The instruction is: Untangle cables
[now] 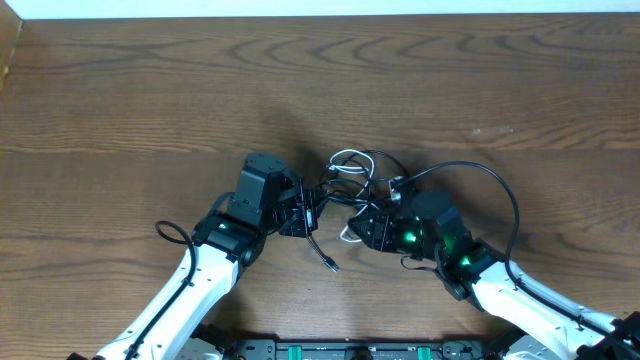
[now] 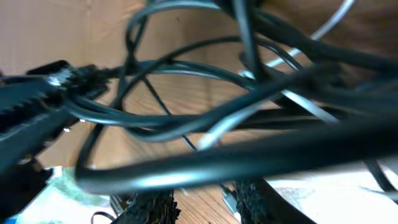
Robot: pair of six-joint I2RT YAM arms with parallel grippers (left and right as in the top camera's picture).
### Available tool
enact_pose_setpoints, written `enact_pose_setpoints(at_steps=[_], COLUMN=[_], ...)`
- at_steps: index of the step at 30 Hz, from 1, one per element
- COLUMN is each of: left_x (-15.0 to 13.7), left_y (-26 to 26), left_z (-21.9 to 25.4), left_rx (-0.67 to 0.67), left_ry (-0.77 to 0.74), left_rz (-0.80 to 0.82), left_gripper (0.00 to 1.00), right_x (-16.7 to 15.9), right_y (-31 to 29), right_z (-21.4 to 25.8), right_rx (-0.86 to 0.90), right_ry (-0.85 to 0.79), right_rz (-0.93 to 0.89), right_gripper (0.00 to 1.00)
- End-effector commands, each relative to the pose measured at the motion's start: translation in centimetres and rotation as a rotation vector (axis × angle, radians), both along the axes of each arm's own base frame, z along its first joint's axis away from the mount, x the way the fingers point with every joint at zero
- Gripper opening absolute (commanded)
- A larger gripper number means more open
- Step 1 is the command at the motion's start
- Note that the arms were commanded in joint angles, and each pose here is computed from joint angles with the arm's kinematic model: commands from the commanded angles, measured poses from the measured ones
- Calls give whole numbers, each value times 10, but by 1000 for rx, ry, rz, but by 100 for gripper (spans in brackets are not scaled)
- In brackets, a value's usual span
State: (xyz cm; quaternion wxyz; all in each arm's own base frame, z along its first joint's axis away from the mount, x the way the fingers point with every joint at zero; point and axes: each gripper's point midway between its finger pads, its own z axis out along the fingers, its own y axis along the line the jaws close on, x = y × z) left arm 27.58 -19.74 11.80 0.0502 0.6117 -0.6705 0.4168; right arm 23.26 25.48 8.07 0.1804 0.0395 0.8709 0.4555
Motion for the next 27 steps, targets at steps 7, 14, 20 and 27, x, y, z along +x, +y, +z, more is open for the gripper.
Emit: enact_pose_setpoints(at_steps=[7, 14, 20, 27], left_x=[0, 0, -1, -2], left_y=[-2, -2, -3, -4], left_z=[4, 4, 4, 4], left_rx=[8, 14, 22, 25], left_ry=[-31, -36, -53, -55], left_rz=[-30, -39, -64, -71], left_gripper=[8, 8, 8, 7], right_x=[10, 21, 21, 22], right_y=[0, -7, -7, -6], right_z=[7, 5, 5, 7], right_rx=[19, -11, -9, -4], right_ry=[-8, -36, -37, -44], right_rz=[-62, -129, -128, -128], right_gripper=[33, 18, 1, 1])
